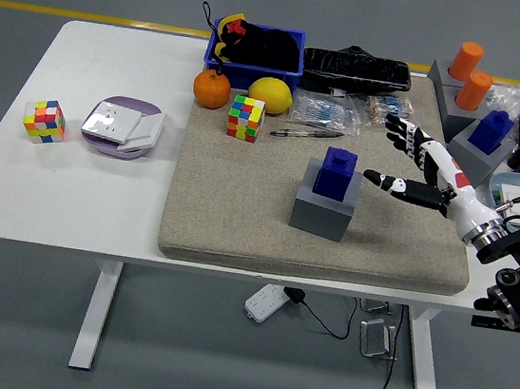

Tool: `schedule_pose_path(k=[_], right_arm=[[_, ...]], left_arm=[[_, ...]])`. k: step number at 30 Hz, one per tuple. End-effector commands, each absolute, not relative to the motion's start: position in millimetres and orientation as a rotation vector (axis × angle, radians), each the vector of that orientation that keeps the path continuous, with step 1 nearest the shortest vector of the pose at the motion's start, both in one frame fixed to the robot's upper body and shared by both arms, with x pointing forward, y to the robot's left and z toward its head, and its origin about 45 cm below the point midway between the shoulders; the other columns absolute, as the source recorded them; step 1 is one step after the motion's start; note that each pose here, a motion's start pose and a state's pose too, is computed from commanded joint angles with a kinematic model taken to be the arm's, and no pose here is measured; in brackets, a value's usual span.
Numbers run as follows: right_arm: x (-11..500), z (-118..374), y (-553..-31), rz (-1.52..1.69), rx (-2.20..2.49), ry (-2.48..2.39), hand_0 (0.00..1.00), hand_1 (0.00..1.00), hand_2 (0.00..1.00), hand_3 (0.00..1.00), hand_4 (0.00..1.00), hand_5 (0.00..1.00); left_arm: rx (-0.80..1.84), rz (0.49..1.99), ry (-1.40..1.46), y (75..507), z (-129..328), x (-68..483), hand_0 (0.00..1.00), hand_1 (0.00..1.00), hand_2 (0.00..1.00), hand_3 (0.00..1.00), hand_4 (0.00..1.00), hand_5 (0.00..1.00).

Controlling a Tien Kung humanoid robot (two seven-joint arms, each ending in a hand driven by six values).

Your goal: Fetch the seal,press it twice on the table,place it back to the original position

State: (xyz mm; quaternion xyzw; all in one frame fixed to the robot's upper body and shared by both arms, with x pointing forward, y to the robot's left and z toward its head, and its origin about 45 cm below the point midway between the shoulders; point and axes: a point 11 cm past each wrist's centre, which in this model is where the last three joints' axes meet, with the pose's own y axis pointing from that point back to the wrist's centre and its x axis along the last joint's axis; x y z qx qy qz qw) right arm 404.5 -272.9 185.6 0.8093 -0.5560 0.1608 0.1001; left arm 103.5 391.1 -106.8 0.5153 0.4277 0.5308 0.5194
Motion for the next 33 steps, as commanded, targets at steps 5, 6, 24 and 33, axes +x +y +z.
schedule_pose_path(k=[5,6,24,33], right_arm=[[401.2,189.4,-308.9,0.469,2.305,-1.764,0.969,0.951,0.947,0.955,0.998,0.403],[400.6,189.4,-313.9,0.464,2.294,-1.779,0.907,0.899,0.881,0.88,0.998,0.38],[358.9,198.7,-442.5,0.412,1.922,-2.183,0.829,0.765,0.74,0.728,0.998,0.307],[345.6,203.8,-466.3,0.414,1.825,-2.272,0.822,0.744,0.722,0.716,0.998,0.292]], left_arm=[[1.231,1.274,1.023,390.3,-106.5,105.8,0.815,0.813,0.786,0.836,0.793,0.4],[1.231,1.274,1.022,390.4,-106.4,106.2,0.815,0.813,0.787,0.836,0.793,0.4],[1.226,1.284,1.026,390.9,-106.4,106.1,0.815,0.813,0.788,0.835,0.792,0.4],[1.222,1.286,1.028,389.5,-106.8,106.4,0.815,0.813,0.788,0.835,0.793,0.402]])
